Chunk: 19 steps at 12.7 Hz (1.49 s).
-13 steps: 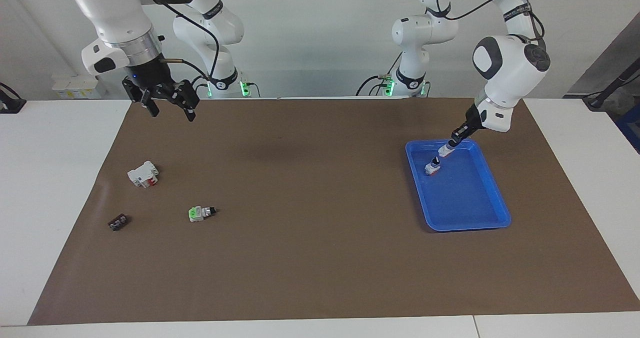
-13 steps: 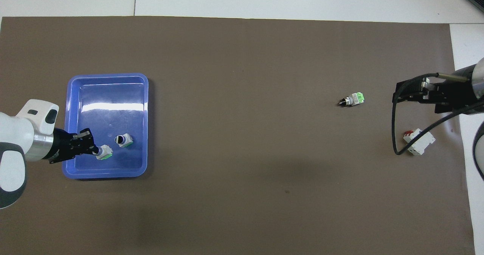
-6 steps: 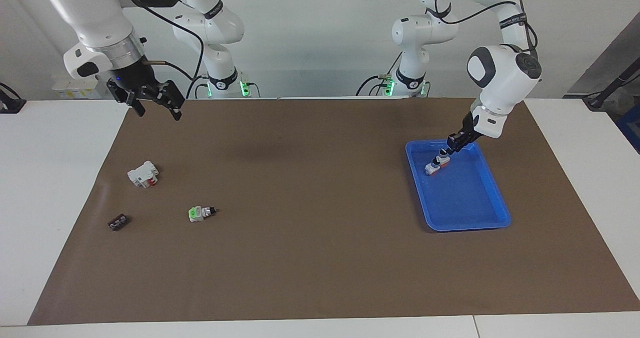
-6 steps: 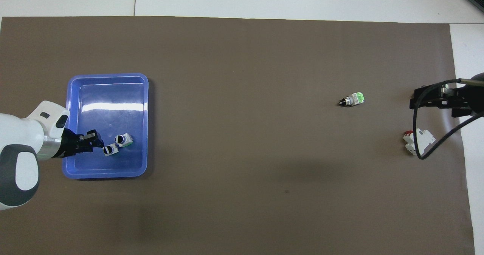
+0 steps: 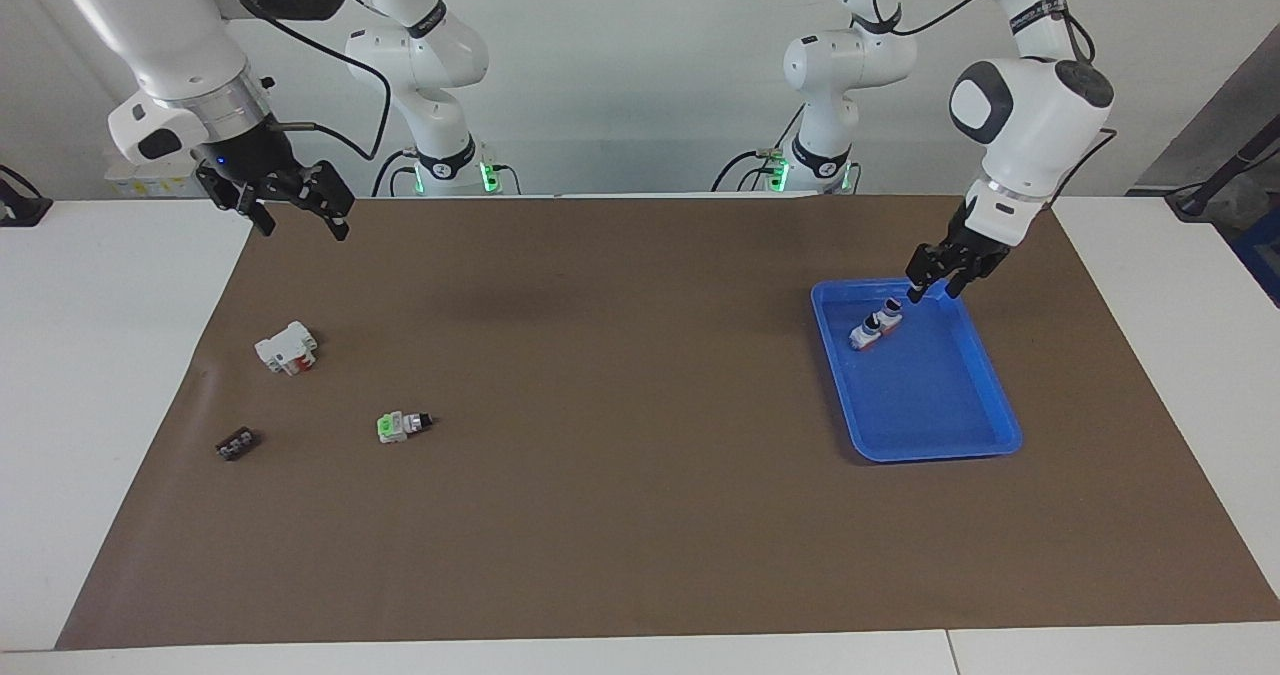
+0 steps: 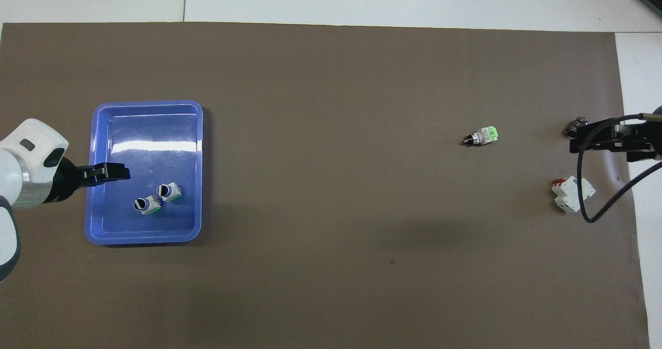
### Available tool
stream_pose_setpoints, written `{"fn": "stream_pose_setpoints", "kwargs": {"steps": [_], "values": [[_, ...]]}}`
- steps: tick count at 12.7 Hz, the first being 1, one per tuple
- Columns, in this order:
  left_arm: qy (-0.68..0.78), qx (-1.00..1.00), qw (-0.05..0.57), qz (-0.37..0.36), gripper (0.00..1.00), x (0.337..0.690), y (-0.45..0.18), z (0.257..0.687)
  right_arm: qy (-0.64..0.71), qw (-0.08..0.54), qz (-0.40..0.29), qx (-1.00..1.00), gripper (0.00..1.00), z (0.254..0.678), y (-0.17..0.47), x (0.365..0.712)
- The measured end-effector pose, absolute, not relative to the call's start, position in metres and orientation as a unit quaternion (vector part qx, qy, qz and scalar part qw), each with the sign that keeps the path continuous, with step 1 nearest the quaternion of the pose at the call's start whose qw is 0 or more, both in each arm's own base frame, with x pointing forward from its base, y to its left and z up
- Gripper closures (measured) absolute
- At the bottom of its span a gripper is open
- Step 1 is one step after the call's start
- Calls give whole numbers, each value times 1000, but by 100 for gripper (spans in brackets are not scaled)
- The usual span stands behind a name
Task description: Turn and place switch with both arms
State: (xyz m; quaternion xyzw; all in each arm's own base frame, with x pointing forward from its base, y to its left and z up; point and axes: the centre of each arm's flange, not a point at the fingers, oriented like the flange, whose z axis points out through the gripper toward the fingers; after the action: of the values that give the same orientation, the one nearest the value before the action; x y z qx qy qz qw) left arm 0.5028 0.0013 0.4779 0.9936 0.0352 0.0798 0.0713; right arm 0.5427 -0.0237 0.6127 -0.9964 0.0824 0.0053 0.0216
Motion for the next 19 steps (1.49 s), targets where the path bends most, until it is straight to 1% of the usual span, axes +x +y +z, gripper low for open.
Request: {"fn": "stream_pose_setpoints", "kwargs": {"steps": [1, 2, 4, 5, 7, 8, 9, 11, 17, 19], "values": [[7, 993, 70, 92, 4, 505, -1, 501, 83, 22, 6, -996, 0, 612, -25, 541], [-18, 993, 70, 97, 2, 508, -5, 523, 82, 22, 7, -996, 0, 612, -24, 540], [-50, 992, 73, 89, 1, 513, -14, 574, 78, 19, 7, -997, 0, 612, -20, 540], [-64, 992, 69, 83, 1, 516, -19, 600, 72, 8, 6, -997, 0, 612, -17, 540], [-94, 992, 35, 81, 0, 530, -29, 642, 64, 1, 6, -998, 0, 612, -10, 540], [-107, 991, 20, 79, 0, 538, -36, 657, 64, 1, 6, -998, 0, 612, -10, 539], [-115, 990, 16, 74, 0, 545, -43, 664, 64, 1, 6, -998, 0, 612, -10, 539], [-120, 990, 17, 65, 0, 551, -48, 666, 64, 1, 7, -998, 0, 611, -10, 539], [-119, 991, 17, 57, 0, 551, -46, 662, 64, 1, 7, -998, 0, 612, -11, 537], [-120, 992, 18, 34, 0, 545, -47, 663, 64, 1, 7, -998, 0, 613, -11, 537]]}}
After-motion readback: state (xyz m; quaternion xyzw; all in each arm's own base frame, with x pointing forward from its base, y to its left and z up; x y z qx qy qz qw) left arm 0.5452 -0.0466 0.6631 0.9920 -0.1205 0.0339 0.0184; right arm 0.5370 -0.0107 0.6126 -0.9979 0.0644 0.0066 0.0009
